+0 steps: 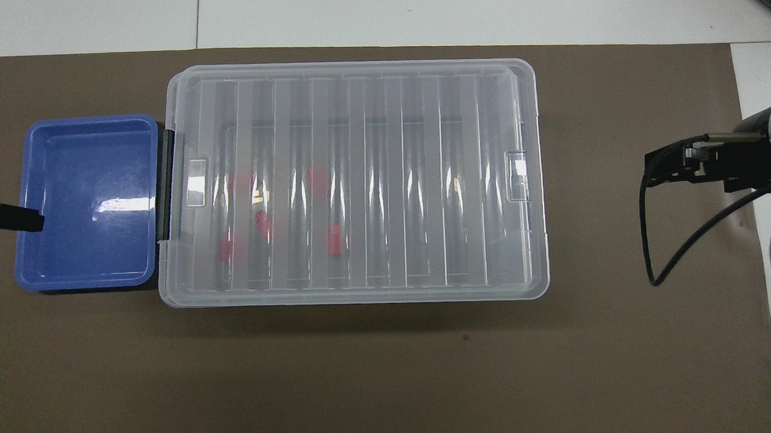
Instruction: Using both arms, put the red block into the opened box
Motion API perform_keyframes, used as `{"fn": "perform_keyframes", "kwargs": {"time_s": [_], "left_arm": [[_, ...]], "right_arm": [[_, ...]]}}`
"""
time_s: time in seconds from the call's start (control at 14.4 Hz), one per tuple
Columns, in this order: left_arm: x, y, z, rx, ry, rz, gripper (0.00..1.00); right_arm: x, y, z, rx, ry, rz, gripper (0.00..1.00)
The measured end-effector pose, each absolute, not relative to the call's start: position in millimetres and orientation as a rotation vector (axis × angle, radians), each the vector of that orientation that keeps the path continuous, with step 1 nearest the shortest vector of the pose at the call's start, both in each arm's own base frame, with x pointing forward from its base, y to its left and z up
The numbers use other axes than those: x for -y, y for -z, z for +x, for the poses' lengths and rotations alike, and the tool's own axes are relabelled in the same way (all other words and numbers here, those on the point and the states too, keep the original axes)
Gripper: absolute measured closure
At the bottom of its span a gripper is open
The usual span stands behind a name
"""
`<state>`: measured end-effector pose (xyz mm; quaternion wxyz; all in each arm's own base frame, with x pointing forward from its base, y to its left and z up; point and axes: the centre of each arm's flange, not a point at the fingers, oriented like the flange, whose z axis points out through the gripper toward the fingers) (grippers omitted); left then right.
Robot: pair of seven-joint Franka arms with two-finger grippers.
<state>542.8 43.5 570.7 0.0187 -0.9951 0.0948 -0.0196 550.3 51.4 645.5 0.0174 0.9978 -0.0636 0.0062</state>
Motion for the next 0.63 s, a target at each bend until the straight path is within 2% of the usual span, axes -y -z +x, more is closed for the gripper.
{"fn": "perform_keyframes", "kwargs": {"time_s": [0.63], "left_arm": [[-43.2, -570.6, 539.8, -0.294, 0.091, -3.086, 0.0]], "right_arm": [[-51.6, -643.2, 549.0, 0.24, -0.006, 3.097, 0.0]]}}
